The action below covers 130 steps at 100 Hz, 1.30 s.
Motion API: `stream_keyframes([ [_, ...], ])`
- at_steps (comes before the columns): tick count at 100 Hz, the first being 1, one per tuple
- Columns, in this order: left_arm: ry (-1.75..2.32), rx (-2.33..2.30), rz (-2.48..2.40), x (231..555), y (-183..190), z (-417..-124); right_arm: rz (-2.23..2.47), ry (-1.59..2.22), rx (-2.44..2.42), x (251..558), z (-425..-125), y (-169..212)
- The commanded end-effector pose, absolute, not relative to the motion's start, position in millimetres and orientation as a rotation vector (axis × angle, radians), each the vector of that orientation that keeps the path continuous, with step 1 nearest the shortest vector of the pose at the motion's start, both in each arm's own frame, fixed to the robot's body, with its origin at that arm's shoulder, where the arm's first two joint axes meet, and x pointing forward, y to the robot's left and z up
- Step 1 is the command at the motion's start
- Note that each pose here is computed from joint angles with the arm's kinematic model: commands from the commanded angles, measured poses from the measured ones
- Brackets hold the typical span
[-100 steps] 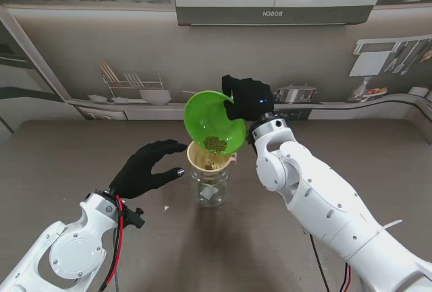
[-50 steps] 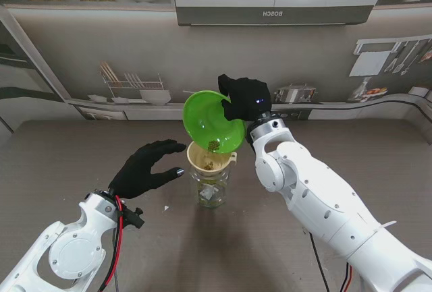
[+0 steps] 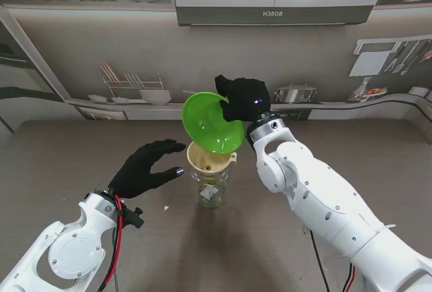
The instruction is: Pour mung beans into a glass jar with a funnel
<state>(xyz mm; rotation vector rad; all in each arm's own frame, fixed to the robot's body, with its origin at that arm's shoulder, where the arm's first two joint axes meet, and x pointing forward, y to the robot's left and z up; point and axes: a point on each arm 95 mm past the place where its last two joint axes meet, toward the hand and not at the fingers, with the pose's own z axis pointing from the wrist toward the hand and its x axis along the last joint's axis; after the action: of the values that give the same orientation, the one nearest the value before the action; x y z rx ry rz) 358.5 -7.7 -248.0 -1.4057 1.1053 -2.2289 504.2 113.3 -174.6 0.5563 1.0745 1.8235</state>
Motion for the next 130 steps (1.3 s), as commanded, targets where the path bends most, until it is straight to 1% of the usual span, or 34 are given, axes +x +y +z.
stream_keyframes([
  [1, 1.121, -1.411, -2.231, 357.0, -9.8, -246.4, 1.836, 1.069, 0.559, 501.7, -168.8, 118.2],
  [28, 1.119, -1.422, -2.224, 356.8, -9.3, -246.6, 1.838, 1.044, 0.664, 501.9, -164.0, 114.1],
  [74, 1.112, -1.432, -2.209, 357.2, -7.7, -246.1, 1.839, 0.927, 1.094, 503.9, -166.8, 92.0],
  [104, 1.112, -1.447, -2.197, 357.6, -7.1, -246.4, 1.793, 0.862, 1.219, 505.4, -169.4, 70.9],
  [130, 1.104, -1.455, -2.193, 357.8, -6.5, -246.3, 1.694, 0.824, 1.291, 513.5, -178.5, 41.4],
])
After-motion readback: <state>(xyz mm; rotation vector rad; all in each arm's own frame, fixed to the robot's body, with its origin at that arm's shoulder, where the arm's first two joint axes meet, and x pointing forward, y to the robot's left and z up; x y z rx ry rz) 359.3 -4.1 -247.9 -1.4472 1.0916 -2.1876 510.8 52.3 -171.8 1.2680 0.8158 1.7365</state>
